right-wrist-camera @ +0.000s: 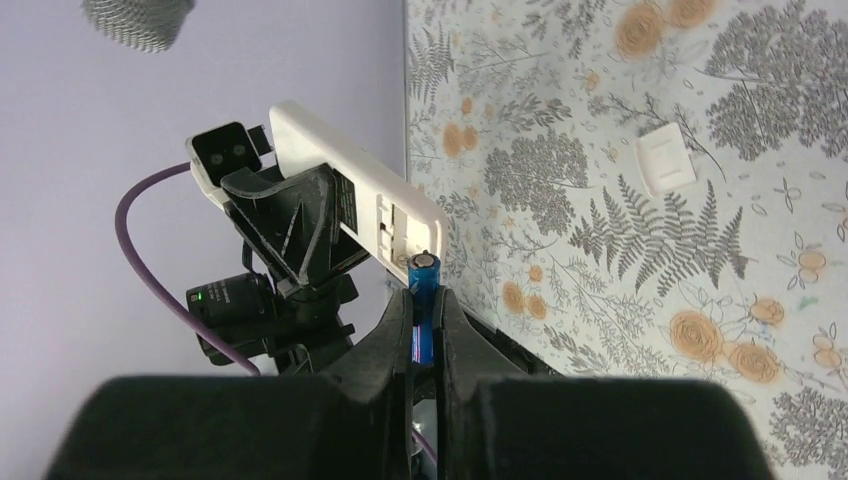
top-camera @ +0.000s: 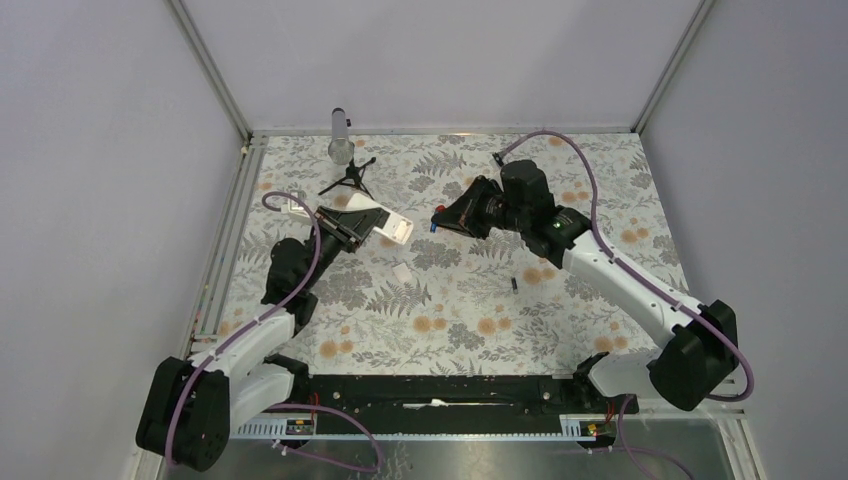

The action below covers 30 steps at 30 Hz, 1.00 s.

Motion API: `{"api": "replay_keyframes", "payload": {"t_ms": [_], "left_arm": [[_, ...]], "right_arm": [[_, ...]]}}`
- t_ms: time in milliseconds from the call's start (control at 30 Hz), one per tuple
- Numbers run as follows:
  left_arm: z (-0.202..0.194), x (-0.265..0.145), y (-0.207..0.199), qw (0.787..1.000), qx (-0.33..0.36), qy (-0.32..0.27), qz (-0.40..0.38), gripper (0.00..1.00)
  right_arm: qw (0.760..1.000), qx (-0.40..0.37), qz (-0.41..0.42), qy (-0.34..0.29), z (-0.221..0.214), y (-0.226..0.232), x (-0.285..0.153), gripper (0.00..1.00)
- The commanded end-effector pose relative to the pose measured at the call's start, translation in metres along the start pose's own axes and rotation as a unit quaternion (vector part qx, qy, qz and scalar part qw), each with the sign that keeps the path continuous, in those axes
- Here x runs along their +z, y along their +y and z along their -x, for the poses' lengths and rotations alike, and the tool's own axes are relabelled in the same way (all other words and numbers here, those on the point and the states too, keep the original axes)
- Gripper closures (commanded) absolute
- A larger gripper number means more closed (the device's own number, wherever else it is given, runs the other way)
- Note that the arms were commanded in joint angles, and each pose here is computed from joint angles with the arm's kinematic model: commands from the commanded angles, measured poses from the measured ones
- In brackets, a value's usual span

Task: Load the batteries into the remote control
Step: Load the battery into the remote control.

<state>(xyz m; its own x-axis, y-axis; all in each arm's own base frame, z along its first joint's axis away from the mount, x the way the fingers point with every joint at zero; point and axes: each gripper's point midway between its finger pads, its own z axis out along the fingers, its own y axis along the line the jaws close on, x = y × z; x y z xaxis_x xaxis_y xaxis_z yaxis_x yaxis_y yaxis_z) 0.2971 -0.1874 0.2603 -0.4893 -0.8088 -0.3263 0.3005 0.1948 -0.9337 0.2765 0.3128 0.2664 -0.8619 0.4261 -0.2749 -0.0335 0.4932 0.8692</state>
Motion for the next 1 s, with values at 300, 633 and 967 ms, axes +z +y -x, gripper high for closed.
{"api": "replay_keyframes", "payload": {"t_ms": [300, 633, 967], "left_arm": [[-0.005, 0.005, -0.001, 0.999, -0.006, 0.007, -0.033, 1.0], [-0.009, 0.004, 0.015, 1.0, -0.001, 0.008, -0.001, 1.0], [-0.009, 0.004, 0.023, 1.0, 0.022, 0.007, 0.018, 1.0]], "right_arm": [[0.992, 0.032, -0.085, 0.083, -0.039, -0.021, 0.03, 1.0], [0.991, 0.052, -0.094, 0.078, -0.04, -0.016, 0.036, 1.0], [0.991, 0.073, -0.082, 0.072, -0.038, -0.009, 0.044, 1.0]]}}
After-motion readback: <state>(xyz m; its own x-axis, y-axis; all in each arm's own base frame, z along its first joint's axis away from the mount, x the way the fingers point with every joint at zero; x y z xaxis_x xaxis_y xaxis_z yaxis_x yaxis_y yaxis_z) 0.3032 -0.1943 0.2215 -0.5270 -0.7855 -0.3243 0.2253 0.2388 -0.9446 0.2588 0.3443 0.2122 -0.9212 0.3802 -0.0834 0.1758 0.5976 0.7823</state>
